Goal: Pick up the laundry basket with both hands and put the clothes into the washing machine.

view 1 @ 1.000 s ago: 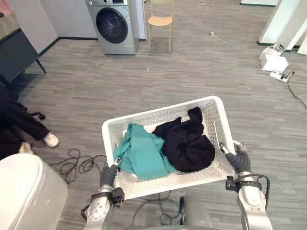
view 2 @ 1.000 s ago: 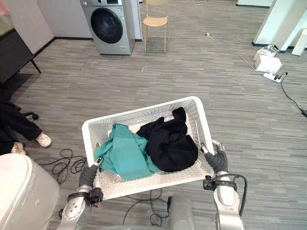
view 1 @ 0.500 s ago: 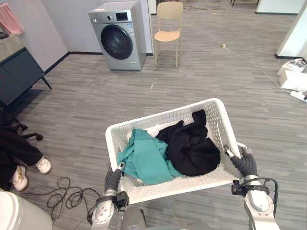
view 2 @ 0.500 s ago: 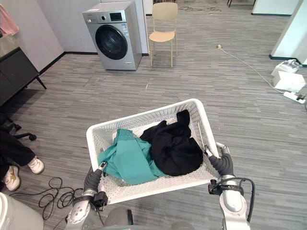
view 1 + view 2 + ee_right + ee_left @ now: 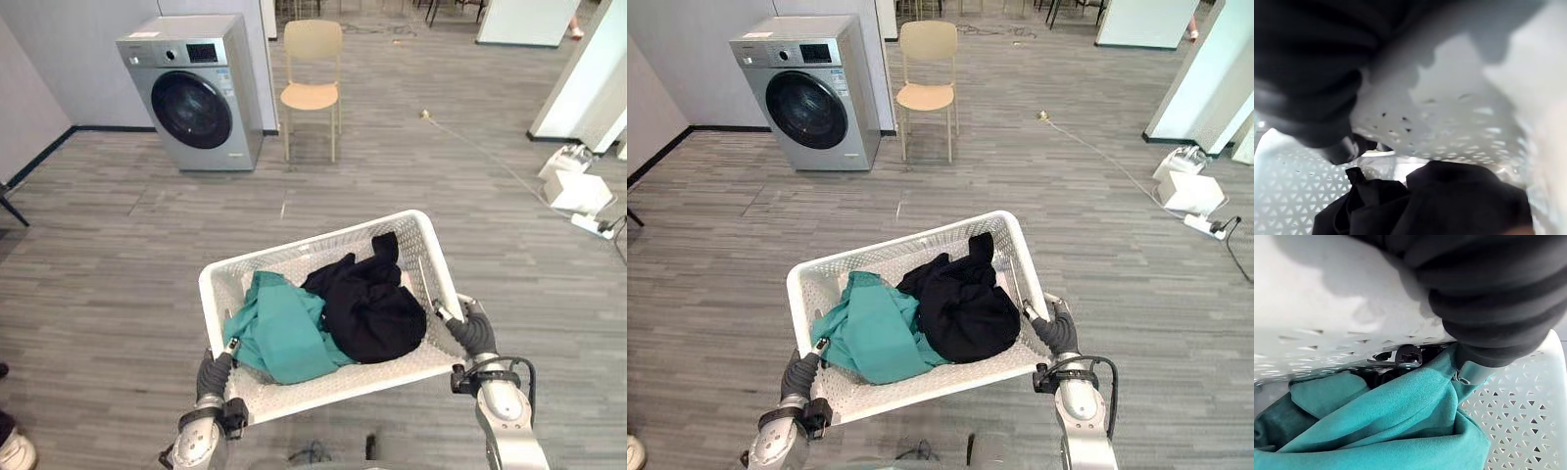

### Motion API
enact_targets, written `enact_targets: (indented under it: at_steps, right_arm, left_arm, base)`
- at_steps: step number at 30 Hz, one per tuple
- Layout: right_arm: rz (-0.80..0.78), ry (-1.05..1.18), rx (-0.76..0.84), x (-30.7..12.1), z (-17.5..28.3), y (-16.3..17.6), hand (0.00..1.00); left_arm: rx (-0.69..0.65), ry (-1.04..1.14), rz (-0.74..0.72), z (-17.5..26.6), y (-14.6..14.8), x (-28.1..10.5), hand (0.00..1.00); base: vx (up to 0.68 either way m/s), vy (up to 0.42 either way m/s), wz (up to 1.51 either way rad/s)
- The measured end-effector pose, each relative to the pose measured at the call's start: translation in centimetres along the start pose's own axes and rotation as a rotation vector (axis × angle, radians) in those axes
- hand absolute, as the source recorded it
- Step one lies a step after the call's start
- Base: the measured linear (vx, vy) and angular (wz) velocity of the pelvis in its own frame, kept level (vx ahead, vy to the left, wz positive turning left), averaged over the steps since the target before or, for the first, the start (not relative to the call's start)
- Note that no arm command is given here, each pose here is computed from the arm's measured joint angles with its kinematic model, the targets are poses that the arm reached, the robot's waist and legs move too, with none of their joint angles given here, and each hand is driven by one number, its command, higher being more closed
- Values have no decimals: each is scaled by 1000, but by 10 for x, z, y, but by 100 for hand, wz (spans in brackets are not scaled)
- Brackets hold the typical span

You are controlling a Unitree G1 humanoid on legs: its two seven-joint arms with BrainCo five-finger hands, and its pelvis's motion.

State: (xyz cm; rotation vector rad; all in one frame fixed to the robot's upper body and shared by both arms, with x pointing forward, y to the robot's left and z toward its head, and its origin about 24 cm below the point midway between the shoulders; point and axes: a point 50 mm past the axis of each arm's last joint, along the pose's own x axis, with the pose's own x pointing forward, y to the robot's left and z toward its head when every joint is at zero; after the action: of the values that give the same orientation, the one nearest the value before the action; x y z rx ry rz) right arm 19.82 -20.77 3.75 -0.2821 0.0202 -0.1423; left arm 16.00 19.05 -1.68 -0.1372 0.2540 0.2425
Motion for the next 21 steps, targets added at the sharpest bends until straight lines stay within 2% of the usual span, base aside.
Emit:
enact_targets:
  at_steps: [4, 11, 16, 21]
  right_arm:
    - [5, -2, -30, -3, 1, -5, 100]
    - [30, 6, -49, -3, 0, -5, 100]
    - [21, 4, -72, 2, 0, -11, 100]
    - [25, 81, -33, 0, -17, -4, 100]
  left_arm:
    - [-41, 43, 15, -10, -6, -5, 100]
    - [-76, 94, 35, -23, -4, -18, 100]
    - [-105, 109, 41, -27, -9, -20, 100]
    - [-59, 132, 29, -31, -4, -17, 100]
  base:
    - [582, -229, 34]
    - [616, -93, -34]
    - [618, 66, -31]
    - [669, 164, -8]
